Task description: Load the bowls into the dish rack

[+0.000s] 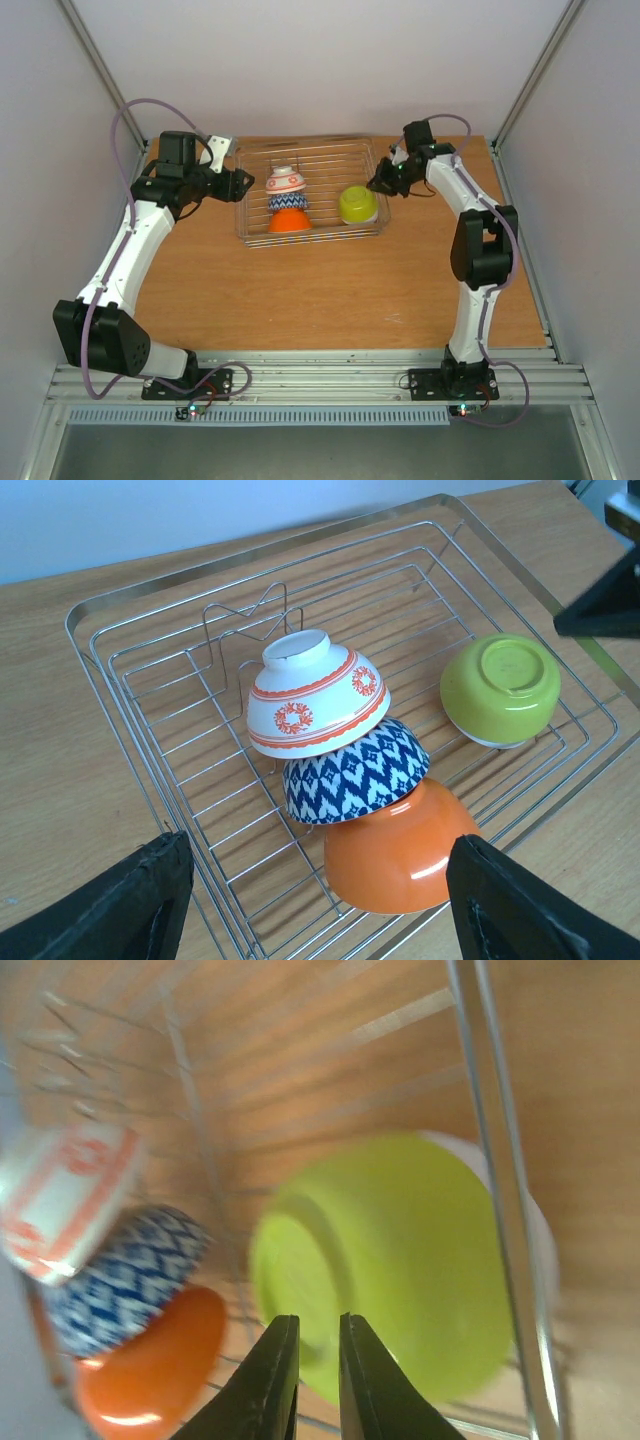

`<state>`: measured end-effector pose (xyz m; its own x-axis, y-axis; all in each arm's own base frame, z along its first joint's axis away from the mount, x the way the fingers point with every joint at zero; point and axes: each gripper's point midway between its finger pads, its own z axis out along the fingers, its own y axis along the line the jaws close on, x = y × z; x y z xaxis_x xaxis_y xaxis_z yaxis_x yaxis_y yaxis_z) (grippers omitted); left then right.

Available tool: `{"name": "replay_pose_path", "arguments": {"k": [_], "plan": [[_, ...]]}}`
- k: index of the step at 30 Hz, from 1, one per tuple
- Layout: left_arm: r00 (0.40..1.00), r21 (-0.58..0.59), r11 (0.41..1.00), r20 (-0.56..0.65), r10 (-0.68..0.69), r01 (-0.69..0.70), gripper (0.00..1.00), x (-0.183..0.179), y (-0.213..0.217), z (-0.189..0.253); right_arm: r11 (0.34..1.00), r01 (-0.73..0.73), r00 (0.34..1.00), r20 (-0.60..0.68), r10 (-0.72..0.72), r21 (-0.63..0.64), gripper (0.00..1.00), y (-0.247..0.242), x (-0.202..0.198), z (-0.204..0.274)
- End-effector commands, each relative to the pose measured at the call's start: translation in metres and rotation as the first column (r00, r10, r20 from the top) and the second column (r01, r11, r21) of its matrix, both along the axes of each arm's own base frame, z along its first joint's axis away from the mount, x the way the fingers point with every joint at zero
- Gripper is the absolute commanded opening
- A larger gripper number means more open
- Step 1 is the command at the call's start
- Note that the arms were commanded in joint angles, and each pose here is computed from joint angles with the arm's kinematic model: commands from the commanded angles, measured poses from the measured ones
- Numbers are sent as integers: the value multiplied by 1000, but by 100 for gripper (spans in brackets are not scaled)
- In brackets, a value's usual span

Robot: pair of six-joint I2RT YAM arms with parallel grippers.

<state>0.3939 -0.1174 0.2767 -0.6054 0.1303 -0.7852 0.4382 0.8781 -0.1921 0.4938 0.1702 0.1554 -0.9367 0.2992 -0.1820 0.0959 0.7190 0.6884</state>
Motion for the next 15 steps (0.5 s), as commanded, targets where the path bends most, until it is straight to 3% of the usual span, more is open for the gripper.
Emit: {"name": "replay_pose_path", "arguments": {"k": [1,9,15], "plan": [[999,-12,1000,34,-12,13,71,2,-3,7,955,-99,992,50,118,-281,13,-11,-48,1],[1000,-12,1000,25,-13,13,71,3,-3,4,906,-127,984,61,165,-403,4,-11,-81,-1],[1000,-9,1000,26,-10,10,71,3,-2,4,859,-178,976,27,217,-480,3,3,-87,-13]]}}
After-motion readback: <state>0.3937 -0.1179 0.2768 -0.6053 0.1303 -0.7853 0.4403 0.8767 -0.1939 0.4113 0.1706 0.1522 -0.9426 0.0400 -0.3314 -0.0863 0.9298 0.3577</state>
